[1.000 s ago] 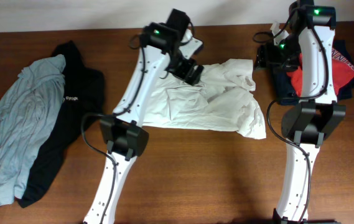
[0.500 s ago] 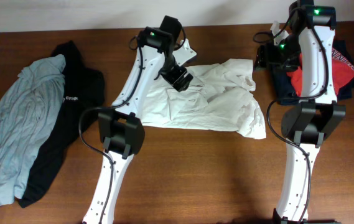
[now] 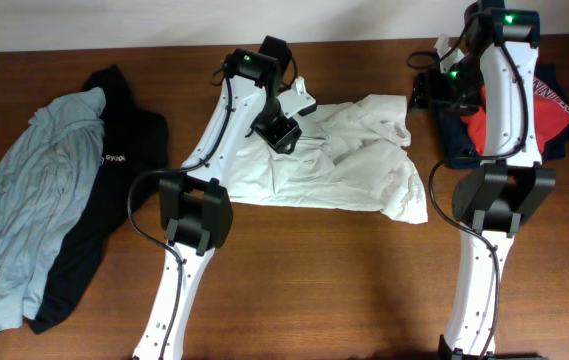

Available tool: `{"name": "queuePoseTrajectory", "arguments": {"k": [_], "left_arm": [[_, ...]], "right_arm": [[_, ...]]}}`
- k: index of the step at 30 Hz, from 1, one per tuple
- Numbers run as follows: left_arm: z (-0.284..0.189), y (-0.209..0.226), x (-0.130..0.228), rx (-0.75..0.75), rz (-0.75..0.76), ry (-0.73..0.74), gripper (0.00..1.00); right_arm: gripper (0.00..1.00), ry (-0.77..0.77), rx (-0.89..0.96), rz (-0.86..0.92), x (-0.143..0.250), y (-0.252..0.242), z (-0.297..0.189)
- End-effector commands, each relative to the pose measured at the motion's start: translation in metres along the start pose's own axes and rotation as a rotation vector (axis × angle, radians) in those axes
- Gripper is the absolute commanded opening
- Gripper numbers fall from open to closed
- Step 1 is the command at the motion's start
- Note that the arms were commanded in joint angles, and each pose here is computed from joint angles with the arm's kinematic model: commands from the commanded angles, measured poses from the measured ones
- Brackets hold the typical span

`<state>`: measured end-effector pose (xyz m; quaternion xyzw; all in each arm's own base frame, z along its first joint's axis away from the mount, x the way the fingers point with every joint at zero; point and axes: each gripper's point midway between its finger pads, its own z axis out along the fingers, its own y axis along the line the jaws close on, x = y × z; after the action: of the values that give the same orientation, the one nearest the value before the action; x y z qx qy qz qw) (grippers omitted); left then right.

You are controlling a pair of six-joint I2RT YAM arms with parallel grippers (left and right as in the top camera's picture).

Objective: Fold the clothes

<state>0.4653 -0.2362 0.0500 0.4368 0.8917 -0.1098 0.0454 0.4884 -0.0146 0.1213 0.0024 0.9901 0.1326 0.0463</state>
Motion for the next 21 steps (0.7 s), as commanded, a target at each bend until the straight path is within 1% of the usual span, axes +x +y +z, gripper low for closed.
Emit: {"name": "queuePoseTrajectory", "arguments": {"k": [1,7,9,11,13,17,19,20,21], "left_arm": [[-0.0029,-0.0078,0.0031,0.035,0.006,0.006,0.50],[-0.0031,-0.0115,0.0046,0.053,0.003,0.010,0.50],[-0.0031,-0.0117,0.0046,0.053,0.003,0.010,0.41],[-0.0031,-0.0126,0.0044,0.057,0.003,0.009,0.28],[-0.0029,-0.0139,0.0040,0.061,0.004,0.008,0.23],[-0.0026,-0.0151,0.0031,0.061,0.007,0.008,0.22],[-0.0021,-0.0163,0.0025,0.061,0.009,0.008,0.13],[-0.0020,-0.0167,0.0025,0.061,0.010,0.009,0.06],[-0.0020,-0.0171,0.0024,0.062,0.010,0.009,0.01]], "right_arm": [[0.75,-0.021,0.001,-0.014,0.0002,0.0036,-0.0116],[0.75,-0.021,0.000,-0.013,0.0002,0.0037,-0.0116],[0.75,-0.021,0.000,-0.013,0.0002,0.0037,-0.0116],[0.75,-0.021,0.000,-0.013,0.0002,0.0037,-0.0116],[0.75,-0.021,0.000,-0.013,0.0002,0.0037,-0.0116],[0.75,-0.021,0.000,-0.013,0.0002,0.0037,-0.0116],[0.75,-0.021,0.000,-0.013,0.0002,0.0037,-0.0116],[0.75,-0.021,0.000,-0.013,0.0002,0.0037,-0.0116],[0.75,-0.021,0.000,-0.013,0.0002,0.0037,-0.0116]]}}
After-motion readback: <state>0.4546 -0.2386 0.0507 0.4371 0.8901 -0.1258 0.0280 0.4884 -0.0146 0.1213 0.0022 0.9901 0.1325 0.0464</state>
